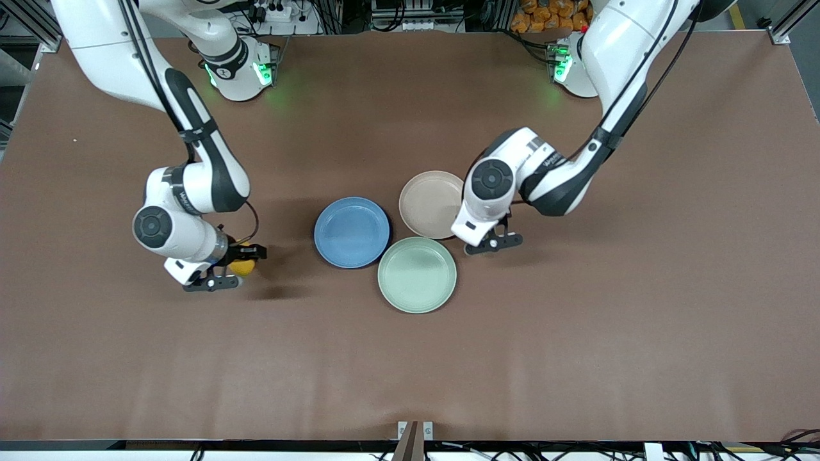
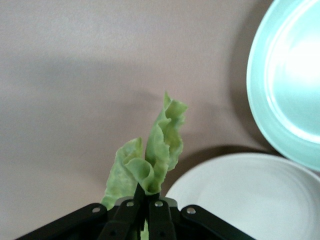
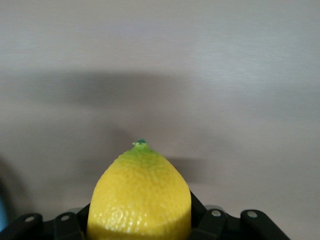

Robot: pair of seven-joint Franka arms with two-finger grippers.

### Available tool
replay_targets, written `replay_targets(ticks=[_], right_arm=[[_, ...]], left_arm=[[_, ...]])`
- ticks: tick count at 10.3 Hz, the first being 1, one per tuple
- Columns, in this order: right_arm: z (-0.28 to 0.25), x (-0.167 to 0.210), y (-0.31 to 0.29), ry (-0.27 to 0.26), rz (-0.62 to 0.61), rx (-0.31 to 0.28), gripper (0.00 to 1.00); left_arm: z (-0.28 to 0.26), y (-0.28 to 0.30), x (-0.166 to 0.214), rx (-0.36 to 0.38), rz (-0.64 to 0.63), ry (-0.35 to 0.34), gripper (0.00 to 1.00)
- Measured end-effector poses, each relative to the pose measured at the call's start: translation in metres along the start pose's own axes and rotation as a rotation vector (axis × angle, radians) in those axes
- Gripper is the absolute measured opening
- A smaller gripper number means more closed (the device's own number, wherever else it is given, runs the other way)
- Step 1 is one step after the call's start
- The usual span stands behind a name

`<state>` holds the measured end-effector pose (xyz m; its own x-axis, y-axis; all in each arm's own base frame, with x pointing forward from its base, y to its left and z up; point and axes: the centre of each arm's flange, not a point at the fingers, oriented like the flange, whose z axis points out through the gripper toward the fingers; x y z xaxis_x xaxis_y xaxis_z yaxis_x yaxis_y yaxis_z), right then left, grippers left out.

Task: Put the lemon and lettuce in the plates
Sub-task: 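Carry the lettuce toward the cream plate while the right gripper carries the lemon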

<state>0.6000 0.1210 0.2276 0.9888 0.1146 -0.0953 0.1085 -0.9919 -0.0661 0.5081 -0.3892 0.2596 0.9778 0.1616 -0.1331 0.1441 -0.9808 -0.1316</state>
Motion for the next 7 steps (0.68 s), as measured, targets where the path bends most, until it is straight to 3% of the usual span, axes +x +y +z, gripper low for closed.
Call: replay_targets(ticks=[2, 7], right_arm=[[-0.004, -0.003, -0.049, 0.006, -0.070, 0.029, 0.58], [0.001, -0.026, -0.148, -0.007, -0.157, 0.045, 0.58]], left_arm=[[-0.017, 0.008, -0.017, 0.001, 0.001, -0.016, 0.04], [-0.077, 0.018, -0.031, -0.108, -0.110, -0.039, 0.04]])
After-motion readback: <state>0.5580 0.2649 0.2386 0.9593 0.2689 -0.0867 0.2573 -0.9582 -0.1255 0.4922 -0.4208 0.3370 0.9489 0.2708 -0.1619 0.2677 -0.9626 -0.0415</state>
